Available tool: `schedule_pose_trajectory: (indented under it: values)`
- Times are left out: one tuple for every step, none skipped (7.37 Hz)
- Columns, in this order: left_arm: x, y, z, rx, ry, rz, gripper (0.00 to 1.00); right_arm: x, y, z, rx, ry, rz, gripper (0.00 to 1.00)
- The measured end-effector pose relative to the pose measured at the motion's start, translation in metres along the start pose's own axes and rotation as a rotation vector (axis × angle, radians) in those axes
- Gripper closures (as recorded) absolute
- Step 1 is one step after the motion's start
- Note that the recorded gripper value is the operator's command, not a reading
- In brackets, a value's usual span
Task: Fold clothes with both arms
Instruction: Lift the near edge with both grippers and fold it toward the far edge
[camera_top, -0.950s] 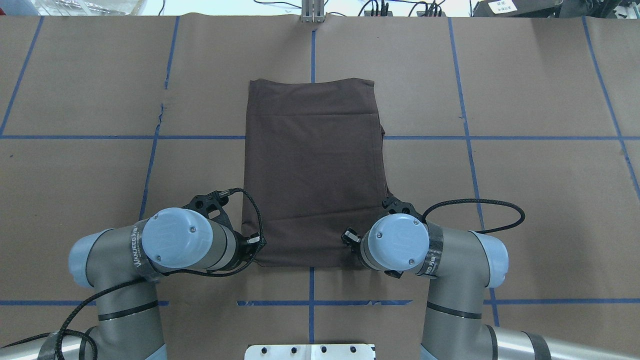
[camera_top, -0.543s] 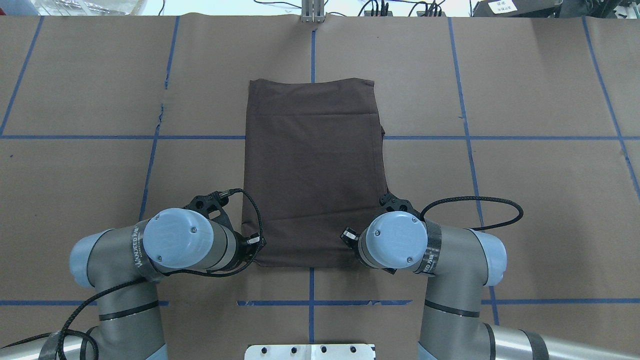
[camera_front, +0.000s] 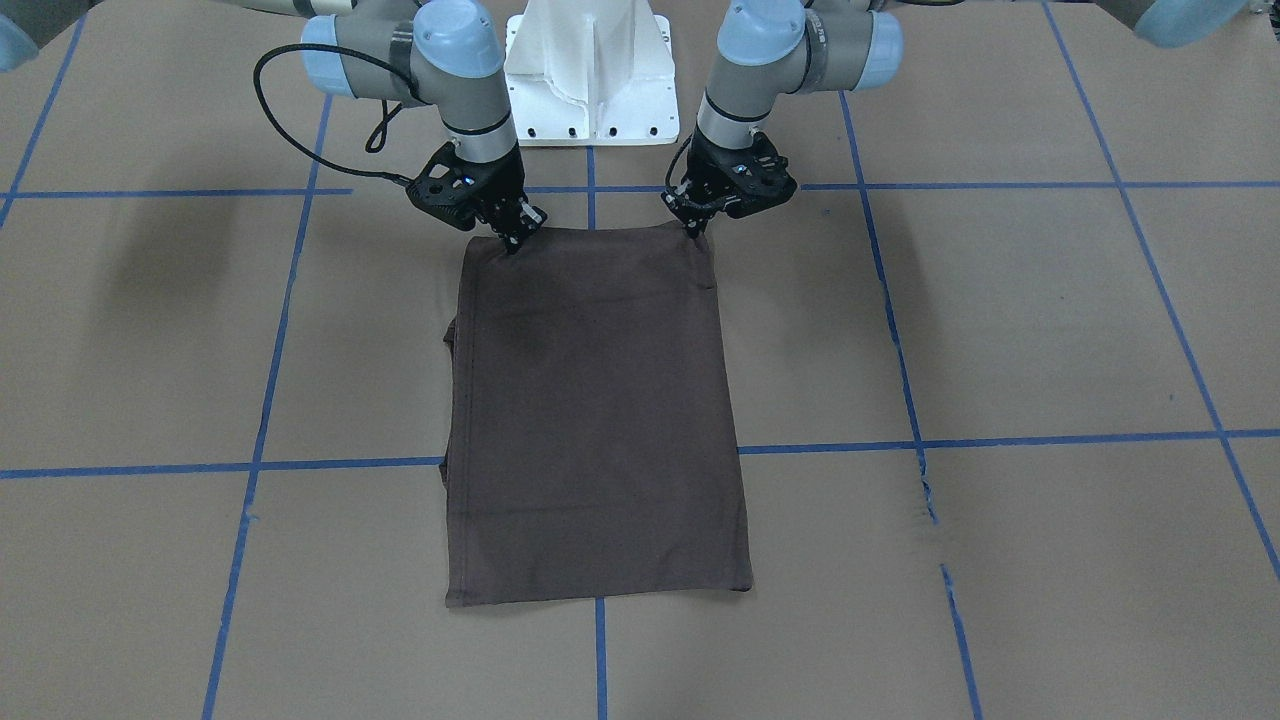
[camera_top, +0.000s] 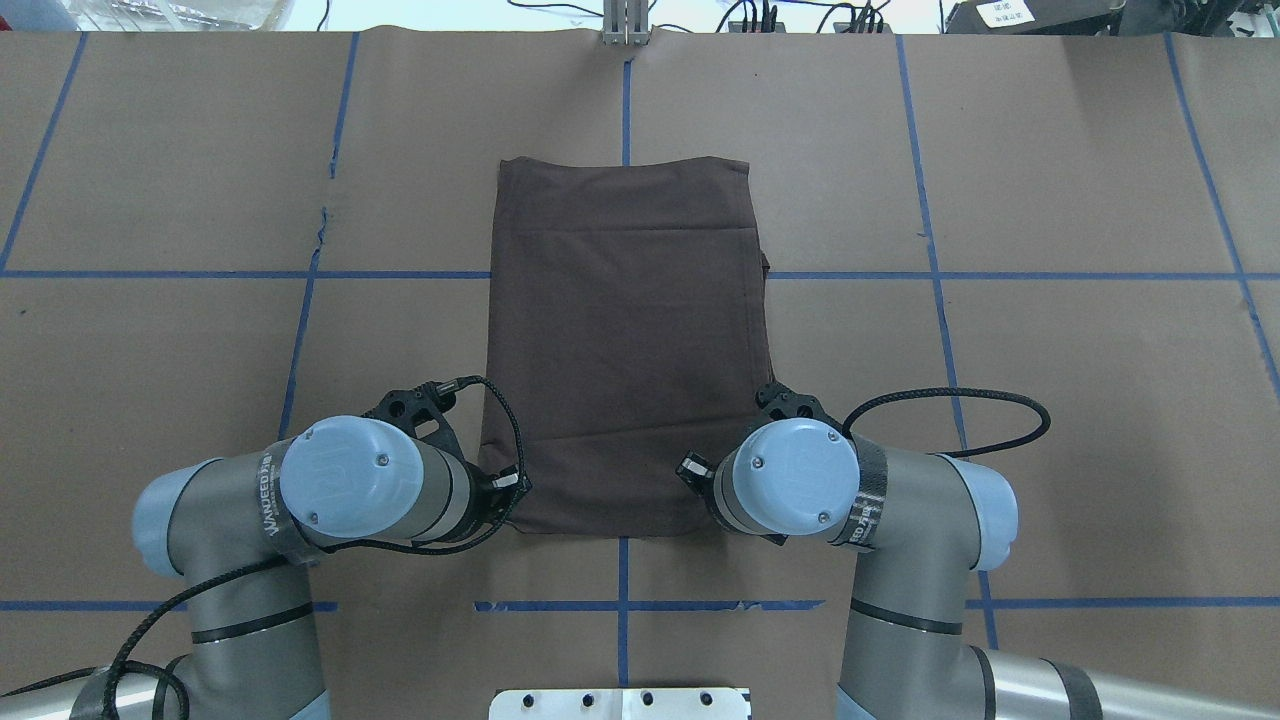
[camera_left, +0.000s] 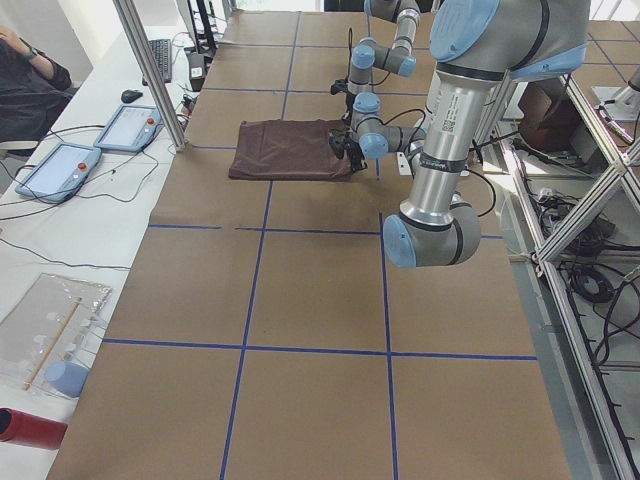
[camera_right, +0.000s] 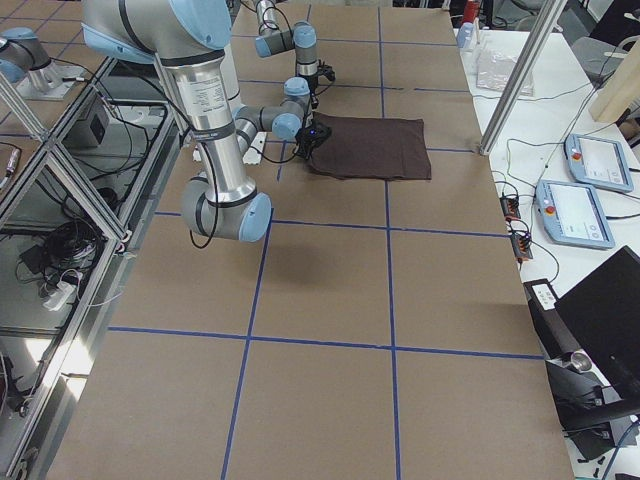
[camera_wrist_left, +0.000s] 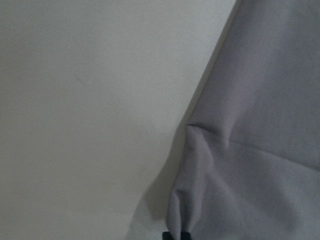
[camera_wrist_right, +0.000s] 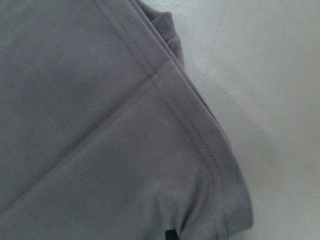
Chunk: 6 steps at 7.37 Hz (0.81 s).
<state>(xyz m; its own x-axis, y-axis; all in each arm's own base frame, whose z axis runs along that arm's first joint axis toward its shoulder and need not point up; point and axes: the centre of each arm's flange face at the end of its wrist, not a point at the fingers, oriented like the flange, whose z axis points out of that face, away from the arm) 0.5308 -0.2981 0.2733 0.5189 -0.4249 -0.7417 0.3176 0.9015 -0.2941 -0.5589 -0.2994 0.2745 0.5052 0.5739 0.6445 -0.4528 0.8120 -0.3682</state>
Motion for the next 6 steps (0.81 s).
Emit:
schedule_pose_trajectory:
  values:
    - [0.001,0.006,-0.018,-0.004,0.000,0.003,1.00,0.004,0.001,-0.012,-0.018,-0.014,-0.004,1.00]
    - [0.001,0.020,-0.038,-0.018,-0.002,0.014,1.00,0.013,0.005,-0.026,-0.040,-0.027,-0.011,1.00]
    - [-0.001,0.047,-0.058,-0.052,-0.008,0.039,1.00,0.026,0.014,-0.043,-0.067,-0.043,-0.027,1.00]
    - [-0.006,0.072,-0.074,-0.087,-0.016,0.063,1.00,0.038,0.023,-0.058,-0.094,-0.057,-0.044,1.00]
    - [-0.010,0.089,-0.084,-0.111,-0.023,0.079,1.00,0.047,0.032,-0.071,-0.118,-0.070,-0.059,1.00]
    - [-0.012,0.096,-0.088,-0.121,-0.027,0.087,1.00,0.049,0.037,-0.077,-0.129,-0.078,-0.068,1.00]
